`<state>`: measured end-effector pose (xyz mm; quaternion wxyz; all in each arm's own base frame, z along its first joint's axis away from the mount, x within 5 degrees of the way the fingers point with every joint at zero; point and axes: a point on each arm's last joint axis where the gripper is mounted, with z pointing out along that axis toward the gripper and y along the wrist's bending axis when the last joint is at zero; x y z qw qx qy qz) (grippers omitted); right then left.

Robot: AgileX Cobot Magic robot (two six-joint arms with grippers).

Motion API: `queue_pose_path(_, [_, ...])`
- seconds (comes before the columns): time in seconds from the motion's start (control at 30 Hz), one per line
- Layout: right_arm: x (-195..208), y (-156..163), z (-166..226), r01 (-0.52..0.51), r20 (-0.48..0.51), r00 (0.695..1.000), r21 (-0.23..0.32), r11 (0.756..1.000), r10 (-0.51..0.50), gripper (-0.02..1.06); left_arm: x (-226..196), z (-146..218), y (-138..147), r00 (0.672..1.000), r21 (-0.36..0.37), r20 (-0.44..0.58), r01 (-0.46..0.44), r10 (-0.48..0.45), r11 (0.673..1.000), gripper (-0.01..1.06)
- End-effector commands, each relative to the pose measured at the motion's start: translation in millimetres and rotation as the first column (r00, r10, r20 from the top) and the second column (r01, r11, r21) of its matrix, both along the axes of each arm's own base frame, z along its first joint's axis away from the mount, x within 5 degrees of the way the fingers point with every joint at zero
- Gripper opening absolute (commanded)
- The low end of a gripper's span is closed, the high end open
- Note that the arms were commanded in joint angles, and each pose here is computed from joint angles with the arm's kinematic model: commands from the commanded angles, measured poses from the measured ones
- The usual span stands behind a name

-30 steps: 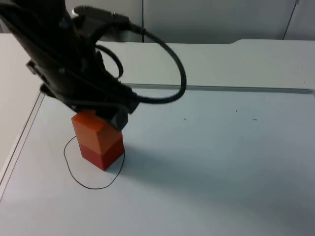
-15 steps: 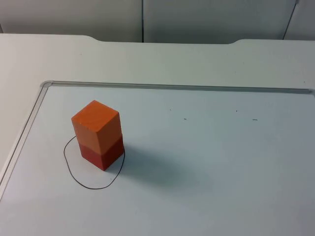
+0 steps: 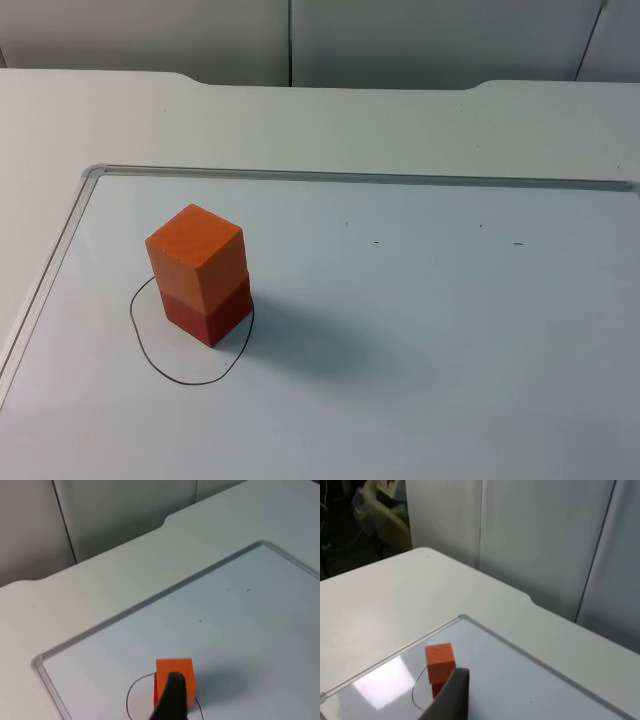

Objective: Pick up one cube with the left hand and another cube with the right hand. First place the cube in the right hand at the target position, then stack the cube in the left hand on top.

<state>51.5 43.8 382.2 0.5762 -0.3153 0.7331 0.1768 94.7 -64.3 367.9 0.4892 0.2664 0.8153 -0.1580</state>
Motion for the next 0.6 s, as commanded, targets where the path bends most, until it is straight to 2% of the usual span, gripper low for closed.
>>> queue_pose_path(0.0, [-2,0,-8,-0.009,-0.001,1.0,0.022,1.0,0.009,0.98,-19,-15,10,1.0,-0.021,0.013,0.005,-0.005,1.0,0.73])
queue_pose_path(0.17, [-14,-7,-29,-0.024,-0.015,1.0,0.055,0.998,0.025,0.98,-56,-39,30,0.999,-0.045,0.03,0.013,-0.012,0.999,0.73])
queue_pose_path(0.33, [-29,-18,-43,-0.035,-0.005,0.999,0.088,0.996,0.035,0.98,-81,-57,47,0.998,-0.074,0.049,-0.029,0.033,0.997,0.73])
queue_pose_path(0.5, [-46,-32,-56,-0.039,-0.007,0.999,0.091,0.995,0.04,0.98,-105,-73,68,0.994,-0.034,0.076,-0.076,0.079,0.996,0.73])
queue_pose_path(0.57, [-54,-38,-65,-0.043,-0.015,0.999,0.087,0.995,0.044,0.98,-107,-77,71,0.995,0.006,0.052,-0.09,0.09,0.996,0.73])
